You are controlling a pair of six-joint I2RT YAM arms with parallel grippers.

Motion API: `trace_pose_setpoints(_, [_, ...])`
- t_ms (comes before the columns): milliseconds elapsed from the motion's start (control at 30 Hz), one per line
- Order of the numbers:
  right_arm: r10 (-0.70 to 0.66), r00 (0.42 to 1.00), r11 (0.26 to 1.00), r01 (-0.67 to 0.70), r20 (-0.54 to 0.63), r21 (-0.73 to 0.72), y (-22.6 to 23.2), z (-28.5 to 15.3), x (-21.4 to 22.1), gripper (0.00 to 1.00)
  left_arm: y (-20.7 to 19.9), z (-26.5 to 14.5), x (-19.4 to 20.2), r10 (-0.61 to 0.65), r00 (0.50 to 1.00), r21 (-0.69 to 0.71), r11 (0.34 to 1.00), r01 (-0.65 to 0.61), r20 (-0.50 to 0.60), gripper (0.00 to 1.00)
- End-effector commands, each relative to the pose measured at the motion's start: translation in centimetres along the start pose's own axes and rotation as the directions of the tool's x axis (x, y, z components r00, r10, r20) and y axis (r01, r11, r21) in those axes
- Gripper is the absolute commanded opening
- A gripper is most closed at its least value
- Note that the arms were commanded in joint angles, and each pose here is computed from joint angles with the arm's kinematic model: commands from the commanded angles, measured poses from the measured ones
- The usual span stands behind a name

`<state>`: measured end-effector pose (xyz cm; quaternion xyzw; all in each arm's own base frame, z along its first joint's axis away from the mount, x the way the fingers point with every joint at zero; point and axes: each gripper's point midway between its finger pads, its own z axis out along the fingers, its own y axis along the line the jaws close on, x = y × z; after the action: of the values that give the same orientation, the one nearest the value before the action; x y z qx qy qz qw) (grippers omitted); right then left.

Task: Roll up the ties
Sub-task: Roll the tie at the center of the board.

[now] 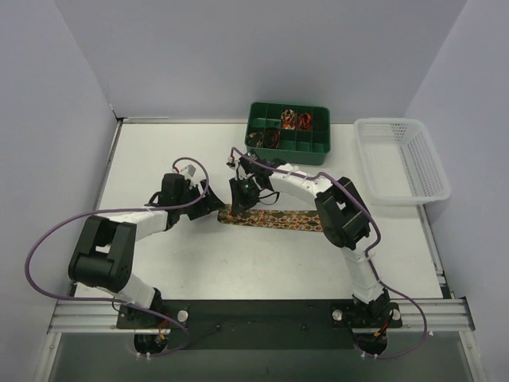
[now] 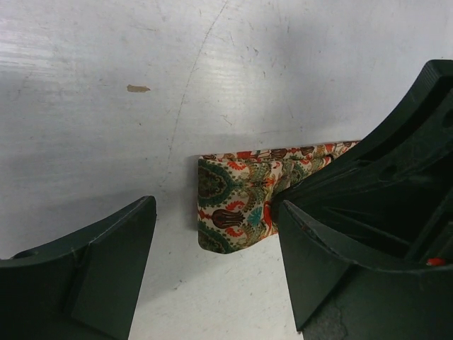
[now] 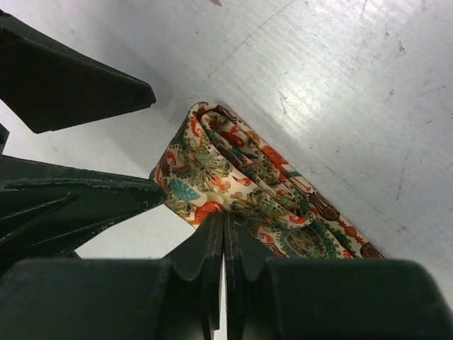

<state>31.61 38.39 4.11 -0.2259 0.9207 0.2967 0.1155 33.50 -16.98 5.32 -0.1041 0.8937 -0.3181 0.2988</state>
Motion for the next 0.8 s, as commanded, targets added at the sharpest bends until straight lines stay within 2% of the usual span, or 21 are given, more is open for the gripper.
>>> trace_pose_setpoints(0, [0.016, 0.999, 0.998, -0.014, -0.027, 0.054, -1.4, 0.5, 0.8, 0.02, -1.1, 0.7, -0.4, -0.006, 1.0, 0.088, 0.996, 0.004, 0.021, 0.79])
trace_pose_setpoints(267, [0.034, 0.998, 0.997, -0.03, -0.056, 0.074, -2.3, 1.2, 1.9, 0.01, -0.8, 2.0, 1.6, -0.029, 0.999, 0.142, 0.989, 0.034, -0.043, 0.79])
trace_pose_setpoints(367, [0.031, 0.998, 0.997, -0.027, -0.058, 0.068, -2.2, 1.2, 1.9, 0.02, -0.6, 2.8, 2.6, -0.049, 0.996, 0.162, 0.985, 0.06, -0.071, 0.76])
trace_pose_setpoints(467, [0.033, 0.998, 0.997, -0.029, -0.059, 0.067, -2.3, 1.1, 2.0, 0.01, -0.9, 3.4, 3.2, -0.073, 0.994, 0.196, 0.977, 0.088, -0.08, 0.66])
trace_pose_setpoints(500, [0.033, 0.998, 0.997, -0.029, -0.056, 0.069, -2.3, 1.1, 1.9, 0.02, -1.2, 3.6, 3.1, -0.078, 0.994, 0.212, 0.973, 0.092, -0.072, 0.6])
trace_pose_setpoints(633, [0.035, 0.998, 0.997, -0.031, -0.058, 0.067, -2.4, 1.2, 1.9, 0.01, -1.5, 4.0, 3.7, -0.085, 0.993, 0.233, 0.967, 0.103, -0.085, 0.42])
trace_pose_setpoints(700, [0.039, 0.998, 0.997, -0.035, -0.054, 0.071, -2.6, 1.1, 1.8, 0.02, -1.6, 3.8, 3.8, -0.09, 0.993, 0.247, 0.963, 0.107, -0.08, 0.37])
trace_pose_setpoints(733, [0.04, 0.998, 0.997, -0.036, -0.056, 0.07, -2.7, 1.2, 1.8, 0.02, -1.7, 3.7, 3.7, -0.091, 0.993, 0.25, 0.962, 0.107, -0.073, 0.28])
trace_pose_setpoints(767, [0.038, 0.998, 0.997, -0.034, -0.057, 0.07, -2.6, 1.2, 1.8, 0.01, -1.7, 3.7, 3.7, -0.094, 0.993, 0.25, 0.962, 0.109, -0.072, 0.24])
